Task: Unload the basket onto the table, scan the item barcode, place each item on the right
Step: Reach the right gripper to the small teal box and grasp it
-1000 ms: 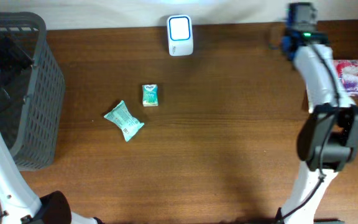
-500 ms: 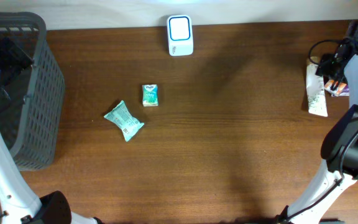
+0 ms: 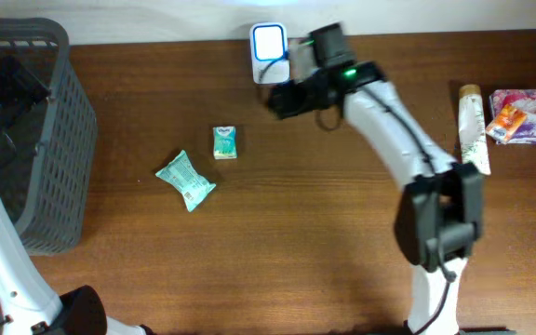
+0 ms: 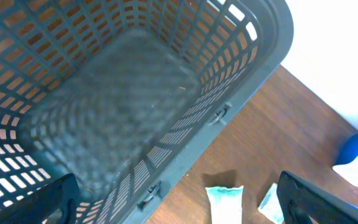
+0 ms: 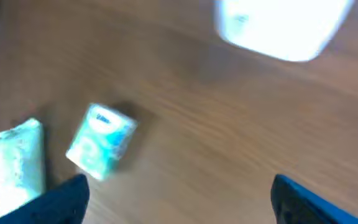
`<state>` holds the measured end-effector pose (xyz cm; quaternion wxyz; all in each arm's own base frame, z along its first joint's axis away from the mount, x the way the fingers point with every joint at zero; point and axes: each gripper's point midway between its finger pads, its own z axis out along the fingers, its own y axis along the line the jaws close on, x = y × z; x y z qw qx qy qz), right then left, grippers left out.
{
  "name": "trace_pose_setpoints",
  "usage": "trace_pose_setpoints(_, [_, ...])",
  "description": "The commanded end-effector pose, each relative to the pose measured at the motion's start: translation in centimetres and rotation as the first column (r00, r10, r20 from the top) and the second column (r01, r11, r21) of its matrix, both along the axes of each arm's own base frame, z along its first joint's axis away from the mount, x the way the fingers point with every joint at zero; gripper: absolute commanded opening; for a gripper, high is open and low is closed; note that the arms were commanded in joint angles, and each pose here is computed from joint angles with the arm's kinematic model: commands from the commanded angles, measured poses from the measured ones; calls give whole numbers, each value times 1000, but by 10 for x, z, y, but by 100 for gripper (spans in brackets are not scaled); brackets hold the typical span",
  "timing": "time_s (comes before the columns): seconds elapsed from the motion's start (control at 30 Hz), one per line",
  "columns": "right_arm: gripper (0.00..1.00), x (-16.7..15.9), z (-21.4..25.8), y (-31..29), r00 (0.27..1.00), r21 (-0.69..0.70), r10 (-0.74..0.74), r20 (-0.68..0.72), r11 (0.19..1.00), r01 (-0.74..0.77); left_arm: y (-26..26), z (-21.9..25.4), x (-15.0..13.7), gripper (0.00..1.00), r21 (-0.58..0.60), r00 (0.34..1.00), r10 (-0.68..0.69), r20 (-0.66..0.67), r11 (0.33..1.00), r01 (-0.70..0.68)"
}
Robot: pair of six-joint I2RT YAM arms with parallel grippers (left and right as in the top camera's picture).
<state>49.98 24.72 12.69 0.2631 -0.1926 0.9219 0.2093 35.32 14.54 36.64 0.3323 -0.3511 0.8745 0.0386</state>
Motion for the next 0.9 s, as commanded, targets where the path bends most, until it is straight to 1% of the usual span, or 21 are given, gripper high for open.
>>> trace_pose_setpoints(0.0, [96, -10, -37, 48, 996, 61, -15, -90, 998, 20, 2, 3, -1, 99, 17, 1000, -4, 1, 1000, 4])
trace_pose_setpoints(0.07, [100, -13, -47, 68, 996, 70, 11, -85, 998, -5, 2, 3, -1, 99, 17, 1000, -4, 1, 1000, 4])
trace_pose_setpoints(0.1, [99, -17, -58, 80, 996, 71, 31, -84, 997, -25, 2, 3, -1, 99, 18, 1000, -4, 1, 1000, 4])
trace_pose_setpoints(0.17, [99, -18, -77, 89, 994, 63, 21, -103, 998, -15, 2, 3, -1, 99, 18, 1000, -4, 1, 1000, 4])
trace_pose_setpoints(0.2, [92, -18, -90, 89, 993, 55, 7, -121, 998, 0, 2, 3, -1, 99, 17, 1000, -4, 1, 1000, 4])
trace_pose_setpoints(0.23, [74, -19, -107, 86, 986, 41, -37, -162, 998, 44, 2, 3, -1, 99, 17, 1000, -4, 1, 1000, 4])
trace_pose_setpoints(0.27, [58, -20, -116, 85, 982, 36, -48, -183, 998, 56, 2, 3, -1, 99, 18, 1000, -4, 1, 1000, 4])
trace_pose_setpoints(0.3, [50, -22, -122, 84, 980, 29, -49, -193, 998, 56, 2, 3, -1, 99, 17, 1000, -4, 1, 1000, 4])
trace_pose_setpoints(0.47, [49, -29, -124, 93, 979, 30, -28, -200, 999, 35, 2, 3, -1, 99, 17, 1000, -4, 1, 1000, 4])
trace_pose_setpoints(0.5, [44, -31, -125, 93, 979, 25, -28, -204, 999, 33, 2, 3, -1, 99, 17, 1000, -4, 1, 1000, 4])
trace_pose_setpoints(0.57, [18, -32, -129, 85, 975, -12, -53, -214, 999, 51, 2, 3, -1, 99, 18, 1000, -5, 1, 1000, 5])
trace_pose_setpoints(0.6, [9, -32, -129, 65, 965, -76, -121, -233, 991, 106, 2, 3, -1, 99, 18, 1000, -4, 1, 1000, 4])
trace_pose_setpoints(0.63, [8, -30, -123, 45, 953, -135, -197, -230, 976, 169, 2, 3, -1, 99, 18, 1000, -4, 1, 1000, 4])
trace_pose_setpoints(0.67, [9, -27, -114, 28, 947, -182, -241, -213, 962, 204, 2, 3, -1, 99, 18, 1000, -4, 1, 1000, 4])
trace_pose_setpoints(0.7, [11, -22, -94, 1, 936, -256, -307, -173, 931, 258, 2, 3, -1, 99, 18, 1000, -4, 1, 1000, 4])
trace_pose_setpoints(0.73, [12, -20, -77, -16, 928, -298, -344, -141, 909, 292, 2, 3, -1, 99, 18, 1000, -4, 1, 1000, 4])
trace_pose_setpoints(0.77, [17, -21, -61, -25, 926, -317, -359, -120, 898, 307, 2, 3, -1, 99, 17, 1000, -4, 1, 1000, 4])
trace_pose_setpoints(0.8, [25, -23, -48, -27, 933, -316, -344, -108, 901, 296, 2, 3, -1, 99, 17, 1000, -4, 1, 1000, 4])
trace_pose_setpoints(0.87, [34, -27, -36, -25, 936, -306, -338, -100, 905, 294, 2, 3, -1, 99, 17, 1000, -4, 1, 1000, 4])
